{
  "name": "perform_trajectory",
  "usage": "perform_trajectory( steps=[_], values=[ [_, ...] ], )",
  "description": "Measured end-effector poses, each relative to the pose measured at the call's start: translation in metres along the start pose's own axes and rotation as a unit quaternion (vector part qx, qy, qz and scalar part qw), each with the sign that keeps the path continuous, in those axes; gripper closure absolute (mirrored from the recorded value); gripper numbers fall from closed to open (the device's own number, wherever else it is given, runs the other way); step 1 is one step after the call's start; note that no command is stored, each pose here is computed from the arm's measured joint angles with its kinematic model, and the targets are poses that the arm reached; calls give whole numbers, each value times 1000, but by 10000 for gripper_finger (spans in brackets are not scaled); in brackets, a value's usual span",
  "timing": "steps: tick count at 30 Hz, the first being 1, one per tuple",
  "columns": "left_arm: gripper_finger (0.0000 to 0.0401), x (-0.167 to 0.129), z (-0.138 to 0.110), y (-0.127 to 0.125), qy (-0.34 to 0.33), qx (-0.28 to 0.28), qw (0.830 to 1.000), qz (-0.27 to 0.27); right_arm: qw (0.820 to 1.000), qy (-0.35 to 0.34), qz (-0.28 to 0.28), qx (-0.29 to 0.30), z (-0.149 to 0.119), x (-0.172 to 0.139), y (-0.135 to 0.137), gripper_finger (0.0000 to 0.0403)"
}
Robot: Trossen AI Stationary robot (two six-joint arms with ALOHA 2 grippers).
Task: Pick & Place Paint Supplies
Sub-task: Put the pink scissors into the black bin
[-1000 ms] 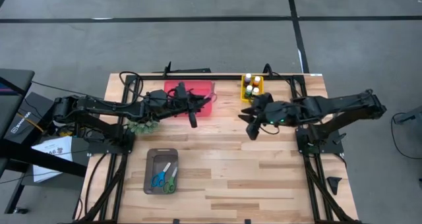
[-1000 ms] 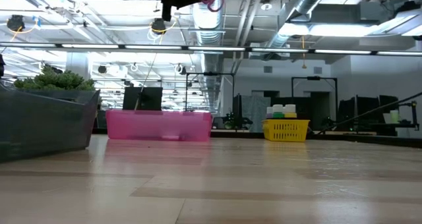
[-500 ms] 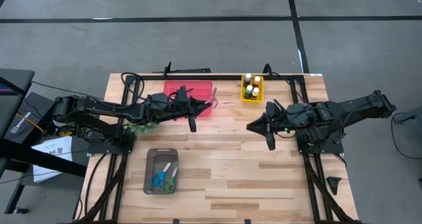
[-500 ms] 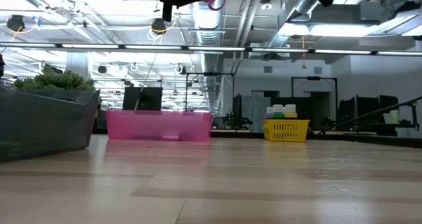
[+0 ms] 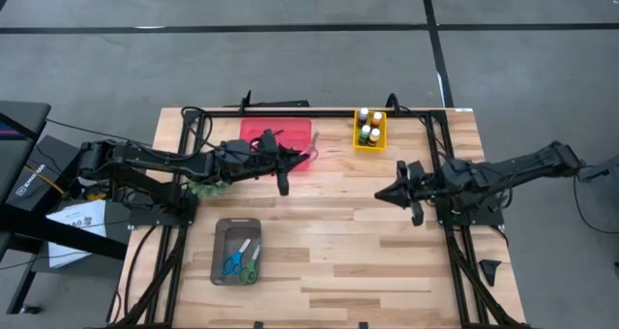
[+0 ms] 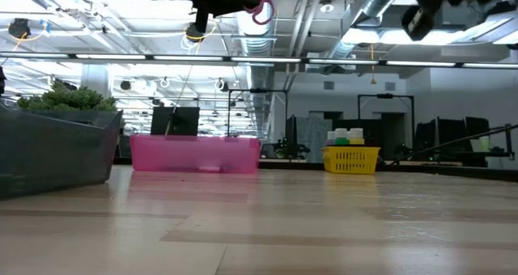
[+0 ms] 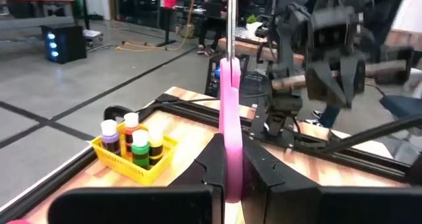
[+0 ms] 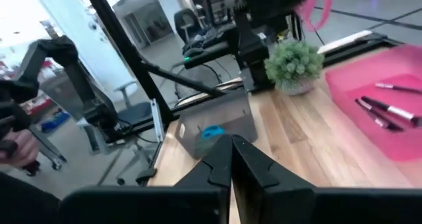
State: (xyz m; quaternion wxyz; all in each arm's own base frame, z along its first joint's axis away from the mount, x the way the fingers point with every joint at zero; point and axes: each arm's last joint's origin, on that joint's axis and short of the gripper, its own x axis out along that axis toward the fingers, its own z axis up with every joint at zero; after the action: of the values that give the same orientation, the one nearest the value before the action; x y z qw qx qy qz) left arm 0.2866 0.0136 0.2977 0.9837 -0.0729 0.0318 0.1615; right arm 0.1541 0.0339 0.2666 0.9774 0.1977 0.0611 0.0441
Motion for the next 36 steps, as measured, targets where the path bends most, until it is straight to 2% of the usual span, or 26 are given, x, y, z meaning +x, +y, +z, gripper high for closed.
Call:
perform_trajectory(
  steps=[9, 15, 20, 24, 27, 32, 36],
  values=[
    [393, 0, -2, 2, 5, -27, 999, 27, 999, -31, 13, 5, -61, -7, -31, 402],
    [393, 0, -3, 2, 8, -71, 997, 28, 999, -35, 13, -15, -87, -14, -49, 402],
    [393, 0, -3, 2, 7, -109, 994, 29, 998, -51, 12, -42, -86, -20, -55, 403],
    [393, 0, -3, 2, 6, -116, 993, 28, 997, -37, 10, -60, -87, -25, -61, 403],
    [393, 0, -3, 2, 6, -127, 991, 29, 998, -24, 3, -61, -89, -29, -65, 403],
    [393, 0, -3, 2, 6, -135, 990, 29, 996, -63, -5, -67, -83, -40, -66, 403],
    [393, 0, -3, 2, 6, -141, 990, 28, 997, -64, -13, -50, -85, -48, -68, 403]
  ],
)
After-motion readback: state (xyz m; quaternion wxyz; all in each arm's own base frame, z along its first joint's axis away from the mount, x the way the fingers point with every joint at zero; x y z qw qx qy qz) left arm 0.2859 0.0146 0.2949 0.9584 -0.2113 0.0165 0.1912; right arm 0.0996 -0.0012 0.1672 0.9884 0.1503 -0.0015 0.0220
